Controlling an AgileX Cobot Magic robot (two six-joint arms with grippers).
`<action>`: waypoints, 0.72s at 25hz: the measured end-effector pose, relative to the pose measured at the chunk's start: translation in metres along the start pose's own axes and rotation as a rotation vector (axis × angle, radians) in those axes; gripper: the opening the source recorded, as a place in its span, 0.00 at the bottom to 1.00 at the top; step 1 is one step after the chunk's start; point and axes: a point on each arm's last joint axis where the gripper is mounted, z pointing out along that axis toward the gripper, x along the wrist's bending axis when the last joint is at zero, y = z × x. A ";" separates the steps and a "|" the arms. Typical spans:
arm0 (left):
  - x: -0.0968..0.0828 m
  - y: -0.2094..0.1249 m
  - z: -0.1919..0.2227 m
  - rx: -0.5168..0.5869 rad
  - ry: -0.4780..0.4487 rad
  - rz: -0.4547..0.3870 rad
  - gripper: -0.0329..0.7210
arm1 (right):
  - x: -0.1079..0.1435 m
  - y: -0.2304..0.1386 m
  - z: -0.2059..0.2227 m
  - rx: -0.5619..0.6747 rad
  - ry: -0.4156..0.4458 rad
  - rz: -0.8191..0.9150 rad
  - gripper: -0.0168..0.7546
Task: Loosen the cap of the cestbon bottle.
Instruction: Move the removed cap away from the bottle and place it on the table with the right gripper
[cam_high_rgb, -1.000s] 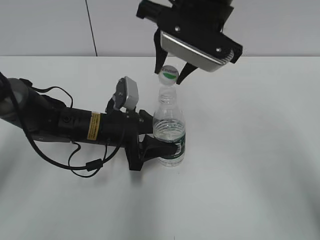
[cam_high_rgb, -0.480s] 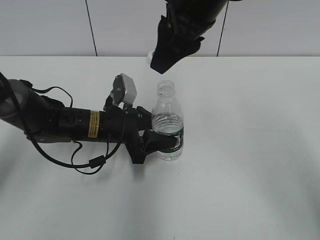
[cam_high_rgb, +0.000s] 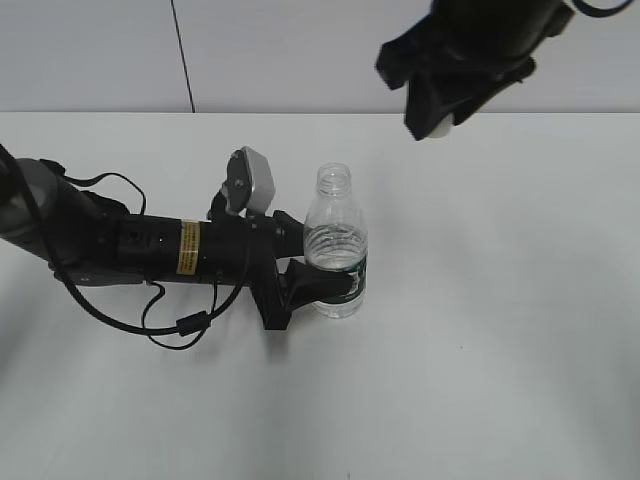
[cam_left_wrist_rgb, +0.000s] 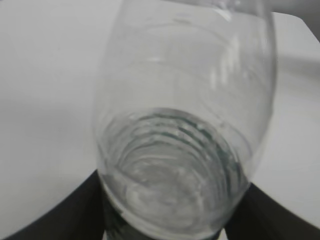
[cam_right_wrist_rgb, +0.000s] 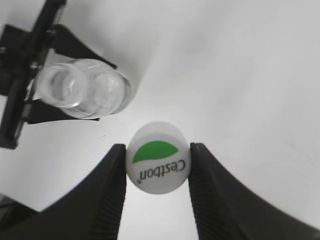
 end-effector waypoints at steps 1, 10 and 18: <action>0.000 0.000 0.000 0.001 0.001 0.005 0.57 | -0.009 -0.008 -0.001 -0.016 -0.021 0.045 0.41; 0.000 0.000 0.000 0.000 0.003 0.073 0.57 | -0.078 -0.081 0.049 -0.039 -0.059 0.418 0.41; 0.001 0.000 0.000 -0.001 0.009 0.084 0.57 | -0.082 -0.104 0.121 -0.041 -0.066 0.477 0.41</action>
